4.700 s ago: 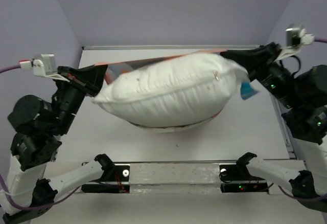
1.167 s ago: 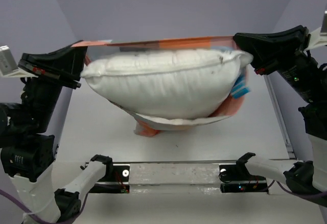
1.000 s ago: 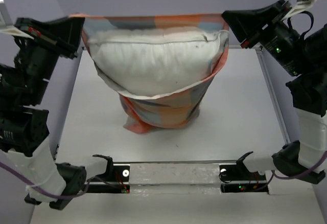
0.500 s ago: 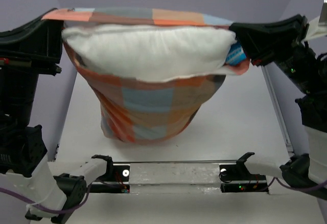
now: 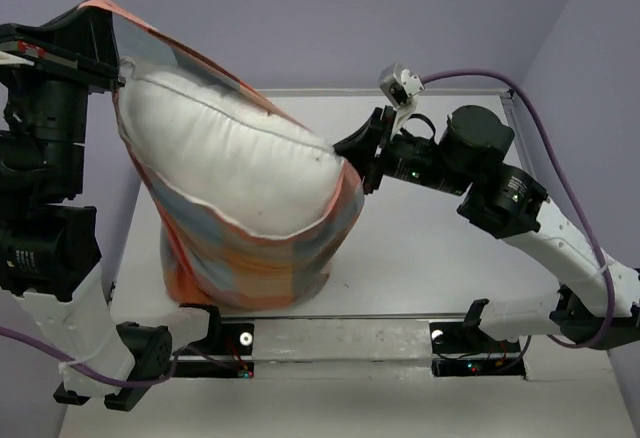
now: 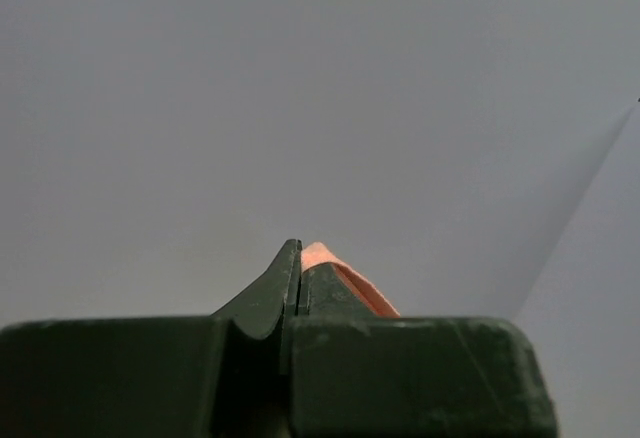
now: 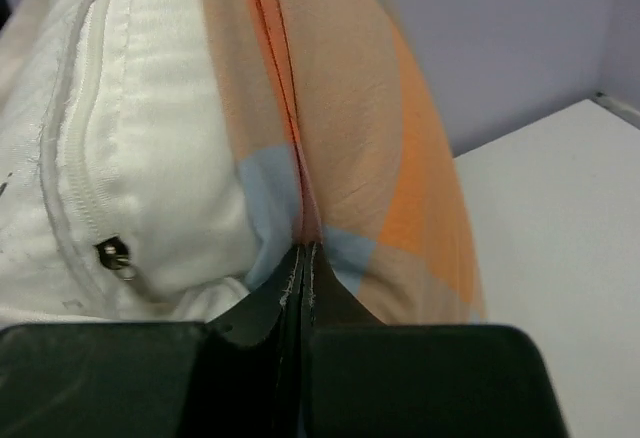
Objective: Put the pillow into the pillowcase
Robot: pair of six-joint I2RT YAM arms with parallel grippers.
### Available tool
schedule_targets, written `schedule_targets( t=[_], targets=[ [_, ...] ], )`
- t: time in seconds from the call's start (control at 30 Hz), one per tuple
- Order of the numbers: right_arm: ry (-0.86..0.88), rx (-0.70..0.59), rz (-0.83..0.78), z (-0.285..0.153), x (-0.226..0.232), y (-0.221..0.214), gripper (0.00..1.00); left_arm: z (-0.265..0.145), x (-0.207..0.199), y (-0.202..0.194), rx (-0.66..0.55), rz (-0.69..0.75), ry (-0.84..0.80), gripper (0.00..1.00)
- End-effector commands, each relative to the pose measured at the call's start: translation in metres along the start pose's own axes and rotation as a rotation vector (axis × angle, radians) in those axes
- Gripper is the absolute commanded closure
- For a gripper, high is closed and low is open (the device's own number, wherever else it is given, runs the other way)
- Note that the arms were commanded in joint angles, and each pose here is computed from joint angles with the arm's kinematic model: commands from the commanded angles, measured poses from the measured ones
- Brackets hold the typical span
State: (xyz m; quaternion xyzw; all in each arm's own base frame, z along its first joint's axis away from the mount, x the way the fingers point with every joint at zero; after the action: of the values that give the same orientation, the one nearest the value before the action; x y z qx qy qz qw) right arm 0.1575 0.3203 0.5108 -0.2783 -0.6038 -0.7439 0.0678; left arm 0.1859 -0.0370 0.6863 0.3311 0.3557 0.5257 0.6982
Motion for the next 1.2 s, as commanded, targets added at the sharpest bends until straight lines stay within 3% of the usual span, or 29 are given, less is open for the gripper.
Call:
schedule_targets(
  t=[0.0, 0.03, 0.07, 0.17, 0.2, 0.23, 0.27, 0.3, 0.37, 0.4, 0.47, 0.5, 0.57, 0.6, 0.7, 0.8, 0.87, 0.9, 1.0, 1.17],
  targets=[
    [0.145, 0.021, -0.016, -0.017, 0.051, 0.0, 1.0, 0.023, -0.005, 0.08, -0.305, 0.043, -0.002, 1.0],
    [0.06, 0.022, 0.024, -0.009, 0.029, -0.015, 1.0, 0.027, -0.019, 0.081, -0.301, 0.056, -0.09, 1.0],
    [0.022, 0.035, 0.041, -0.005, 0.018, -0.026, 1.0, 0.068, -0.018, 0.036, -0.198, 0.06, -0.115, 1.0],
    [-0.057, 0.154, 0.124, 0.0, -0.015, -0.083, 1.0, 0.11, -0.03, -0.053, 0.031, 0.063, -0.187, 1.0],
    [-0.076, 0.178, 0.154, -0.001, -0.024, -0.101, 1.0, 0.13, -0.044, -0.109, 0.155, 0.089, -0.195, 1.0],
    [-0.087, 0.183, 0.155, -0.002, -0.029, -0.107, 1.0, 0.141, -0.035, -0.133, 0.204, 0.13, -0.15, 1.0],
    [-0.12, 0.173, 0.164, -0.004, -0.036, -0.11, 1.0, 0.159, -0.06, -0.195, 0.306, 0.14, -0.145, 1.0],
    [-0.134, 0.161, 0.165, -0.009, -0.038, -0.11, 1.0, 0.157, -0.074, -0.187, 0.276, 0.144, -0.164, 1.0],
    [-0.212, 0.155, 0.163, -0.015, -0.054, -0.12, 1.0, 0.165, -0.121, -0.25, 0.357, 0.159, -0.225, 1.0],
    [-0.251, 0.15, 0.159, -0.019, -0.062, -0.123, 1.0, 0.167, -0.138, -0.26, 0.347, 0.163, -0.253, 1.0],
    [-0.418, 0.109, 0.142, -0.037, -0.094, -0.132, 1.0, 0.163, -0.184, -0.304, 0.387, 0.18, -0.321, 0.84],
    [-0.459, 0.082, 0.141, -0.047, -0.1, -0.131, 1.0, 0.159, -0.199, -0.318, 0.399, 0.196, -0.357, 0.55],
    [-0.604, 0.068, 0.14, -0.067, -0.128, -0.148, 1.0, 0.148, -0.23, -0.359, 0.456, 0.215, -0.413, 0.24],
    [-0.636, 0.061, 0.139, -0.074, -0.134, -0.152, 1.0, 0.144, -0.238, -0.369, 0.473, 0.216, -0.432, 0.01],
    [-0.721, 0.033, 0.149, -0.097, -0.148, -0.161, 1.0, 0.131, -0.25, -0.39, 0.535, 0.21, -0.466, 0.01],
    [-0.837, 0.065, 0.163, -0.125, -0.171, -0.192, 0.96, 0.112, -0.255, -0.38, 0.586, 0.205, -0.496, 0.01],
    [-0.872, 0.081, 0.173, -0.135, -0.177, -0.204, 0.83, 0.098, -0.259, -0.371, 0.615, 0.212, -0.52, 0.01],
    [-0.885, 0.099, 0.174, -0.142, -0.181, -0.212, 0.59, 0.085, -0.257, -0.365, 0.653, 0.228, -0.531, 0.01],
    [-0.882, 0.108, 0.19, -0.148, -0.178, -0.214, 0.34, 0.042, -0.272, -0.366, 0.753, 0.322, -0.549, 0.01],
    [-0.834, 0.11, 0.194, -0.156, -0.164, -0.204, 0.25, -0.004, -0.295, -0.353, 0.779, 0.45, -0.506, 0.06]
  ],
)
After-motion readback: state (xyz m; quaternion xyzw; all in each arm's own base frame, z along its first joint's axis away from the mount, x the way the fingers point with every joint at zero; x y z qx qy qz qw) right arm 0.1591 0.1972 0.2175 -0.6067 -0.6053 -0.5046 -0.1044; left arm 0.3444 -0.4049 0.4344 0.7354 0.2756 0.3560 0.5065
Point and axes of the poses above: each gripper's point midway between its finger pads, its own z axis out along the fingers, its own x axis along the line the jaws close on, y = z × x, the point moved 2 cm from there along -z, back along the fingers, and after that the axes turned 13 degrees about z, right-handed, at the moved point
